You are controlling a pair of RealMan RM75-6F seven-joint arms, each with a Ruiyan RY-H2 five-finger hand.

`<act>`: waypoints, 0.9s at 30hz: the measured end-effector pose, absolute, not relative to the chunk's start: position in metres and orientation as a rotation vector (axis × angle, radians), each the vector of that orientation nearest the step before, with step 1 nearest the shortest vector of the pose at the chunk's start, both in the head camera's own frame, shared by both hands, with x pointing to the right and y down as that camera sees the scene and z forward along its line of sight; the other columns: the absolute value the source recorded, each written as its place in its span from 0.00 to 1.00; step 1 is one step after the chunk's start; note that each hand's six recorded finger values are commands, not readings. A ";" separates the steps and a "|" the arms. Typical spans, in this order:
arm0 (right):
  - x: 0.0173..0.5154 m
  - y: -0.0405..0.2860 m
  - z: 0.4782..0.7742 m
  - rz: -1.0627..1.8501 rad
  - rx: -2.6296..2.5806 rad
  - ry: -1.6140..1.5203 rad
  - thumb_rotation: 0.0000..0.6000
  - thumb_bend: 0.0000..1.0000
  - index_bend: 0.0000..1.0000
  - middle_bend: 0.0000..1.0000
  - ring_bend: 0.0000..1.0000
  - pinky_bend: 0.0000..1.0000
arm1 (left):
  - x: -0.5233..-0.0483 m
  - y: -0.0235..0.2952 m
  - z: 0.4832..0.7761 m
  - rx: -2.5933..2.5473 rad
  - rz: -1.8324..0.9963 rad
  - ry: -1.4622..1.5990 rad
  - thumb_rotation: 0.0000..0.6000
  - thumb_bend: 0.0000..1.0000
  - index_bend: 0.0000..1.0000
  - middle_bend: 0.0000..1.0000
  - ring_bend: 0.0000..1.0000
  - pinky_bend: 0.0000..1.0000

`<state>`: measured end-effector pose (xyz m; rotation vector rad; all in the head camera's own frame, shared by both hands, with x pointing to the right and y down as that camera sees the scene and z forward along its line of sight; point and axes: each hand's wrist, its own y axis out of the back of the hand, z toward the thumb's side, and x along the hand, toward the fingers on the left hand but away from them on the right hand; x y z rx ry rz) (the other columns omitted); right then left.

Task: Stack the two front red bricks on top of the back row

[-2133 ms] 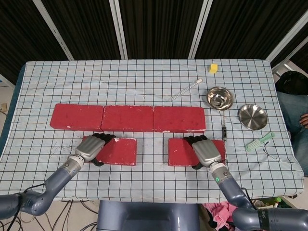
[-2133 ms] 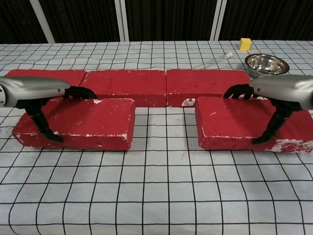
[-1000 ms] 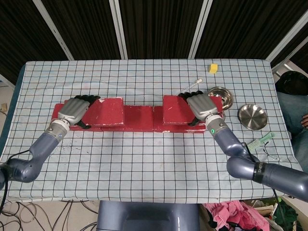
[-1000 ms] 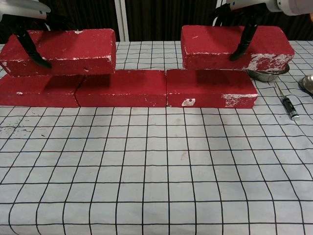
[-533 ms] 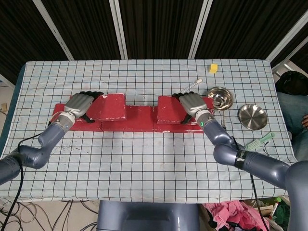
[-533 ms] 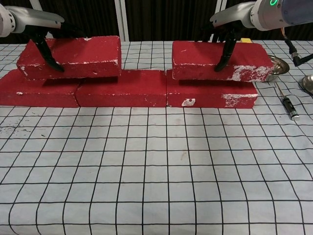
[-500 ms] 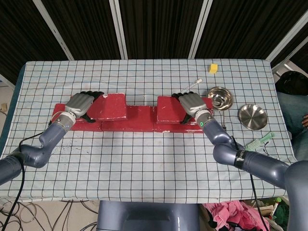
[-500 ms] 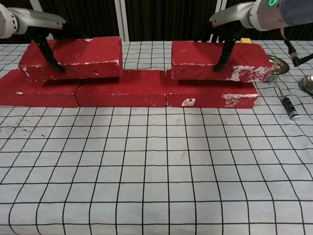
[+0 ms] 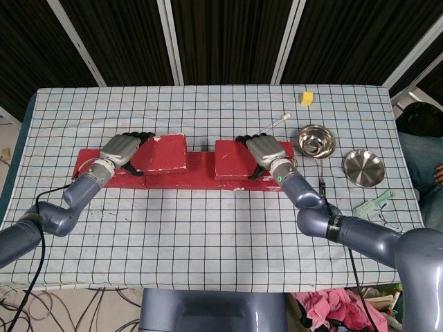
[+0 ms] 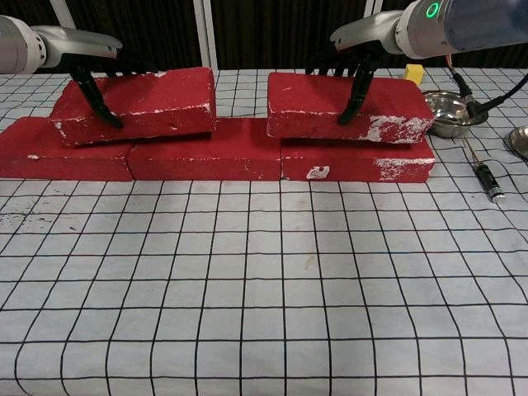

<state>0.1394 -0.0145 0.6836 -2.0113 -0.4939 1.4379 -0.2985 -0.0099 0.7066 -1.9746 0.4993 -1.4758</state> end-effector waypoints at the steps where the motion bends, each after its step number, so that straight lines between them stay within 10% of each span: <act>1: 0.137 -0.014 0.684 1.435 -2.013 -0.492 1.00 0.14 0.13 0.17 0.17 0.15 | -0.299 -0.010 0.707 -1.973 -1.475 0.494 1.00 0.23 0.13 0.16 0.09 0.23; 27: 0.095 -0.004 0.697 1.452 -2.024 -0.487 1.00 0.14 0.13 0.17 0.17 0.15 | -0.310 -0.020 0.686 -1.947 -1.492 0.482 1.00 0.23 0.14 0.16 0.09 0.22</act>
